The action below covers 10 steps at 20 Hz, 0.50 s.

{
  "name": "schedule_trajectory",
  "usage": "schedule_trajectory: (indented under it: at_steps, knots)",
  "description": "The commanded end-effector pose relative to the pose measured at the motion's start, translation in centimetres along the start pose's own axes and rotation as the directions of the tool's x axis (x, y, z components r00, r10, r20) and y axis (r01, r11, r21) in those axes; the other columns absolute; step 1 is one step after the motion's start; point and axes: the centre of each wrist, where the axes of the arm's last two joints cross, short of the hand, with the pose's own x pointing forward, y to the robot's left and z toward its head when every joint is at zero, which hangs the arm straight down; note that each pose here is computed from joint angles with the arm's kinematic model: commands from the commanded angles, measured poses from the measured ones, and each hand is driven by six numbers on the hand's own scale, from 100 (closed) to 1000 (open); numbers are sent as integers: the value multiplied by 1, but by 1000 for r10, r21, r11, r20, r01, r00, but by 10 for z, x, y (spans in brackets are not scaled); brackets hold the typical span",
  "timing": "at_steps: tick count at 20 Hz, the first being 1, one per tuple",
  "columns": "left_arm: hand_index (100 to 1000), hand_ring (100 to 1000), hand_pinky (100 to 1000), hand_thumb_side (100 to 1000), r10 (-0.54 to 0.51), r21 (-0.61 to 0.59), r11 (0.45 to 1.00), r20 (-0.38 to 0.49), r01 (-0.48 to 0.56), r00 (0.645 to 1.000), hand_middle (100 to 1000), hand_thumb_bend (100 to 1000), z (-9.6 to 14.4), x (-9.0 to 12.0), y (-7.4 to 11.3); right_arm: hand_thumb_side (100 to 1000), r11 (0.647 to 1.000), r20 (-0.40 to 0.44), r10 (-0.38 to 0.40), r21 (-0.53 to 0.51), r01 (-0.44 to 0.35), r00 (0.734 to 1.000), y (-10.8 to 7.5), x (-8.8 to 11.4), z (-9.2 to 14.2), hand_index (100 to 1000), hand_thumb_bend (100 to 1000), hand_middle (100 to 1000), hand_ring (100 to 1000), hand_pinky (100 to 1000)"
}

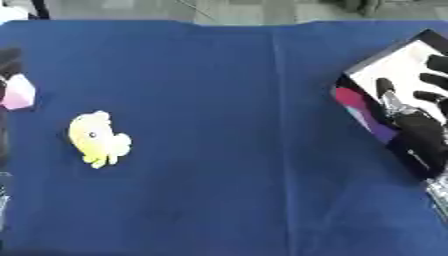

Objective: Pick up the objects with one hand, pass them to the other hand, and then place them into the box on the other side of the table.

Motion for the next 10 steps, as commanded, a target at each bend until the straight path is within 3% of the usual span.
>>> schedule_trajectory:
  at_steps: [1,10]
  knots:
    - [894,774,868,684,-8,-2,1000,30,8,1000,876,576,-5,7,2,178,1000,29,-6,2,6,1000,-2,7,-2,764,487,749,773,671]
    - [886,775,868,660,-43,12,999,38,43,998,861,608,-9,16,8,178,1000,21,2,-15,-2,1000,-4,5,-1,764,486,749,773,671]
